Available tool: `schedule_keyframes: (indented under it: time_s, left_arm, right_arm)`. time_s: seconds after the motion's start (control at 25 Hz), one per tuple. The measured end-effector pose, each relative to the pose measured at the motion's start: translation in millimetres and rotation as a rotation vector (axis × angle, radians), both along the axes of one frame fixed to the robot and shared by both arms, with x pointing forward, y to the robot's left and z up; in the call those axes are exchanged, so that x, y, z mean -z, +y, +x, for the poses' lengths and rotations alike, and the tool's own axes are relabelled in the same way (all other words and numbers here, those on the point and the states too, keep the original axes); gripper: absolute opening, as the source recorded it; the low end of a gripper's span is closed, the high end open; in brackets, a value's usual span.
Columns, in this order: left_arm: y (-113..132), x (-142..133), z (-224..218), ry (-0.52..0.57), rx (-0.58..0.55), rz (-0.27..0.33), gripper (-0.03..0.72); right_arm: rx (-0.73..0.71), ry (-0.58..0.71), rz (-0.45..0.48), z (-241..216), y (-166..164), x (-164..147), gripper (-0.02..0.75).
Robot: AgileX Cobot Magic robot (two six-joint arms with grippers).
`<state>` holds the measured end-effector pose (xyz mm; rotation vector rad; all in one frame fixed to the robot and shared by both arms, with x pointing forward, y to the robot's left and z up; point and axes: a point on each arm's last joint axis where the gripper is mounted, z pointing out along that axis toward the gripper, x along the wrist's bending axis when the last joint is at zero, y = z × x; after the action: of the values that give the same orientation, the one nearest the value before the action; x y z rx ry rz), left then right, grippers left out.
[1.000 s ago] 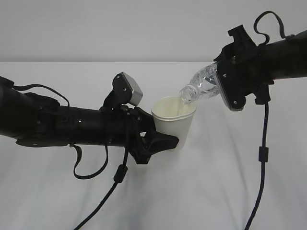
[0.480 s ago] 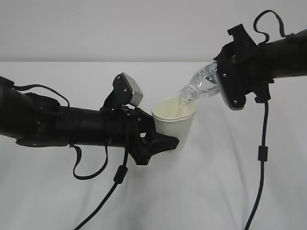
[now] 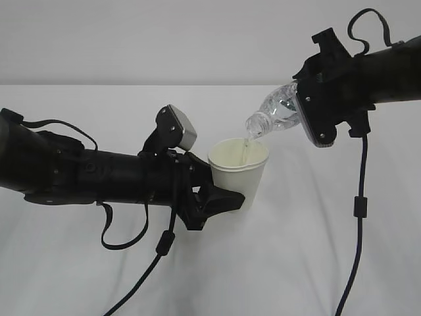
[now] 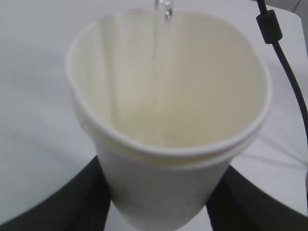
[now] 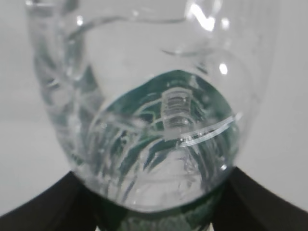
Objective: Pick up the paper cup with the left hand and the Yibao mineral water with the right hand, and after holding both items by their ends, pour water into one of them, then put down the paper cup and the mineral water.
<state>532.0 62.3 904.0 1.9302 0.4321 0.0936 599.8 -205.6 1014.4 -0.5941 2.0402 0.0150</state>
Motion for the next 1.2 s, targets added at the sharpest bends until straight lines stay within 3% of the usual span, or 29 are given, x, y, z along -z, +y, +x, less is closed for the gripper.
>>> schedule_keyframes:
  time_s: [1.2]
  left_arm:
    - [0.0, 0.0, -0.1, 0.001, 0.001, 0.0, 0.405]
  right_arm:
    - [-0.041, -0.013, -0.033, -1.7, 7.5, -0.5, 0.455]
